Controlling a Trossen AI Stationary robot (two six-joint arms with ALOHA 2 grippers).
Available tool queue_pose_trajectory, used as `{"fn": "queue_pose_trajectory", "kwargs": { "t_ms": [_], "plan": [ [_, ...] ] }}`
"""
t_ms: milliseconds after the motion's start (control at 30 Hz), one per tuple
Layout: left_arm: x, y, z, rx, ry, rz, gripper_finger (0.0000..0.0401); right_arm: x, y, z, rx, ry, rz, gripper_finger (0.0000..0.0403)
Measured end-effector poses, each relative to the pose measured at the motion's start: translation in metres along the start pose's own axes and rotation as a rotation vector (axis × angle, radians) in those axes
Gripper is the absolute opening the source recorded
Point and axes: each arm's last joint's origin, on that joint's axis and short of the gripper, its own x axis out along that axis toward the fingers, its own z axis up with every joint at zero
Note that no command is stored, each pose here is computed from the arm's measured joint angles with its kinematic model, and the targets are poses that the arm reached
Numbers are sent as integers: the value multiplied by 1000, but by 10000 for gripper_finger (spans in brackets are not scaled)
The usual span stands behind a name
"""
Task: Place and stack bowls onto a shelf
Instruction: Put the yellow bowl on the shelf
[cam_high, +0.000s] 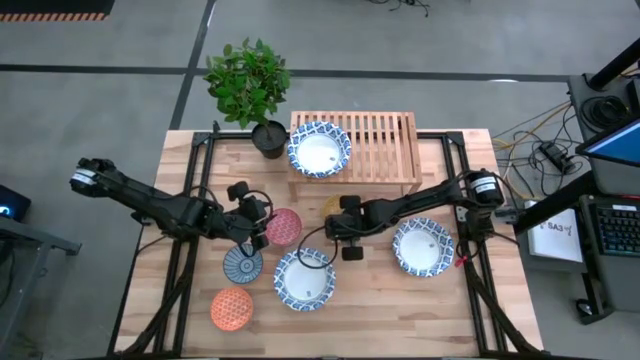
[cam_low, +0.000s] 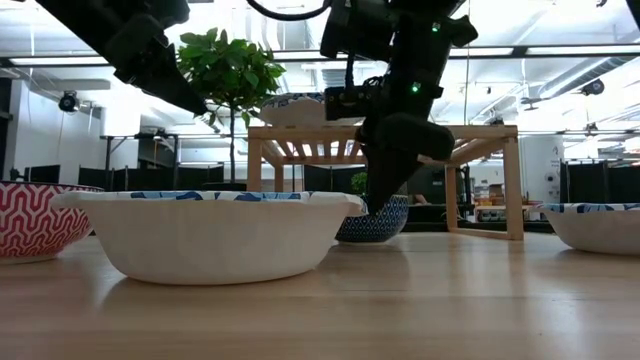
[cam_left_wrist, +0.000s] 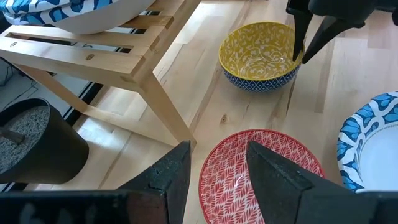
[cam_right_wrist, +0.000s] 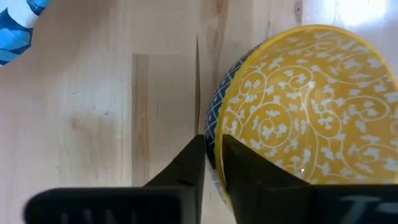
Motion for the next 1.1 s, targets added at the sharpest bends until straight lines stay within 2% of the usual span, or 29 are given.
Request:
{"fn": "queue_pose_trajectory", "kwargs": {
  "t_ms": [100, 500, 767, 1100],
  "plan": [
    [0, 0, 0, 1, 0, 0, 139, 0, 0, -1, 2, 5, 9, 16],
    [0, -1, 2, 14, -13, -5, 139, -7, 15, -1, 3, -5, 55, 11],
    [0, -1, 4, 27, -37, -12, 139, -31, 25, -3, 38, -34, 71, 10],
    [0, -2, 5, 28, -45, -13, 139, -65, 33, -1, 73, -138, 140, 11]
  ]
}}
